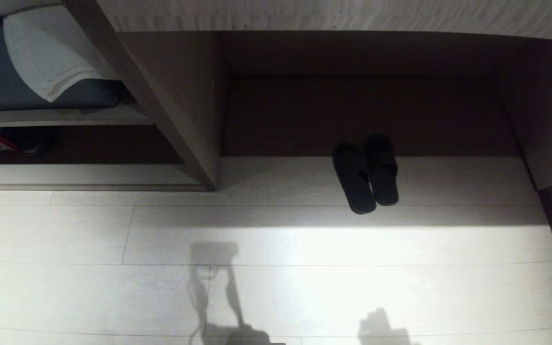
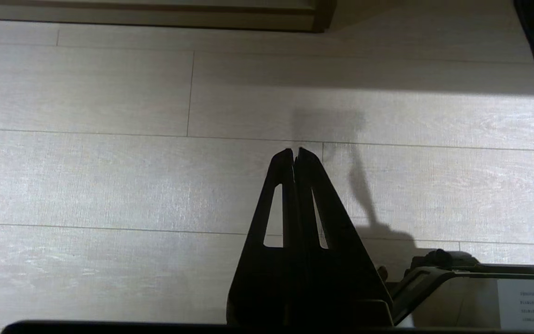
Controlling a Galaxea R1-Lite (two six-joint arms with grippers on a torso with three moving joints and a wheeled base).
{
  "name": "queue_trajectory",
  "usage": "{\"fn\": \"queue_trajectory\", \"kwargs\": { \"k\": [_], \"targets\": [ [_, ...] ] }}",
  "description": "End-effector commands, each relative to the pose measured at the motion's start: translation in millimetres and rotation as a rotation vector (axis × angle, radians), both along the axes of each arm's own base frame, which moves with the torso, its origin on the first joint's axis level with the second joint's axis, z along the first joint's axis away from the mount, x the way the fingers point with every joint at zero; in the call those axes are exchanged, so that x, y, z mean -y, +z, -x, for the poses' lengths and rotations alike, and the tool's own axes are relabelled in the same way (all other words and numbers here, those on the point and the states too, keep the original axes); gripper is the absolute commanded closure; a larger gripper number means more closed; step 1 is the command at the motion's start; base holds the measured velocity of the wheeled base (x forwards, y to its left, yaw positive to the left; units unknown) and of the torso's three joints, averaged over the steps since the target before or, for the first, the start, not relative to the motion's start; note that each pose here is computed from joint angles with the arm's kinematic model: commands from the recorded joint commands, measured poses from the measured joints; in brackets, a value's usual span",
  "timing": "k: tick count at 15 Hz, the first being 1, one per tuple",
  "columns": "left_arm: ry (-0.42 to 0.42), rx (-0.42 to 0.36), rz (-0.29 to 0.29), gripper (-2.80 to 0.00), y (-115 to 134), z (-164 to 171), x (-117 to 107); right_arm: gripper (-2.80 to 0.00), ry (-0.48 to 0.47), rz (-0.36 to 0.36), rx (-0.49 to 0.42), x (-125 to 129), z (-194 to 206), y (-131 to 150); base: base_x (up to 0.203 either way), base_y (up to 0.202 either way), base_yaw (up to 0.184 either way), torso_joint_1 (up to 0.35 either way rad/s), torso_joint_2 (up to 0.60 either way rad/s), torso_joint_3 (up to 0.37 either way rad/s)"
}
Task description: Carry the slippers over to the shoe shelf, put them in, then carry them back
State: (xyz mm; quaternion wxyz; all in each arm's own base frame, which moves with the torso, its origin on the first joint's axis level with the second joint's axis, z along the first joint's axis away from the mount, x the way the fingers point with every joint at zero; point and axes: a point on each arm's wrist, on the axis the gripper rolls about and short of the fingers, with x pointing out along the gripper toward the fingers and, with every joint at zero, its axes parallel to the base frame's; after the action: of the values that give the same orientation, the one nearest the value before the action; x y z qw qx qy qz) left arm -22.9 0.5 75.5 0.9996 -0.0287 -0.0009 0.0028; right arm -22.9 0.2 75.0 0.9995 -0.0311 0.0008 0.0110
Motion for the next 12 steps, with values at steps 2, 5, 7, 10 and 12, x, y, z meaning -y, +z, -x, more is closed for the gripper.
{"fn": "queue_trajectory", "kwargs": {
  "k": [2,5,7,10,12],
  "targets": [
    [0.0,0.0,0.001,0.0,0.1,-0.1,0.0,0.0,0.001,0.001,-0.001,0.0,-0.1,0.0,0.0,0.0,0.0,0.002,0.0,0.2],
    [0.0,0.0,0.001,0.0,0.1,-0.1,0.0,0.0,0.001,0.001,-0.001,0.0,-0.1,0.2,0.0,0.0,0.0,-0.001,0.01,0.199],
    [0.0,0.0,0.001,0.0,0.1,-0.1,0.0,0.0,0.001,0.001,-0.001,0.0,0.0,0.0,0.0,0.0,0.0,0.005,0.0,0.211],
    [0.0,0.0,0.001,0.0,0.1,-0.1,0.0,0.0,0.001,0.001,-0.002,0.0,-0.1,0.0,0.0,0.0,0.0,0.003,0.0,0.203],
    [0.0,0.0,0.001,0.0,0.1,-0.1,0.0,0.0,0.001,0.001,-0.002,0.0,-0.1,0.0,0.0,0.0,0.0,0.002,0.0,0.2]
  ]
}}
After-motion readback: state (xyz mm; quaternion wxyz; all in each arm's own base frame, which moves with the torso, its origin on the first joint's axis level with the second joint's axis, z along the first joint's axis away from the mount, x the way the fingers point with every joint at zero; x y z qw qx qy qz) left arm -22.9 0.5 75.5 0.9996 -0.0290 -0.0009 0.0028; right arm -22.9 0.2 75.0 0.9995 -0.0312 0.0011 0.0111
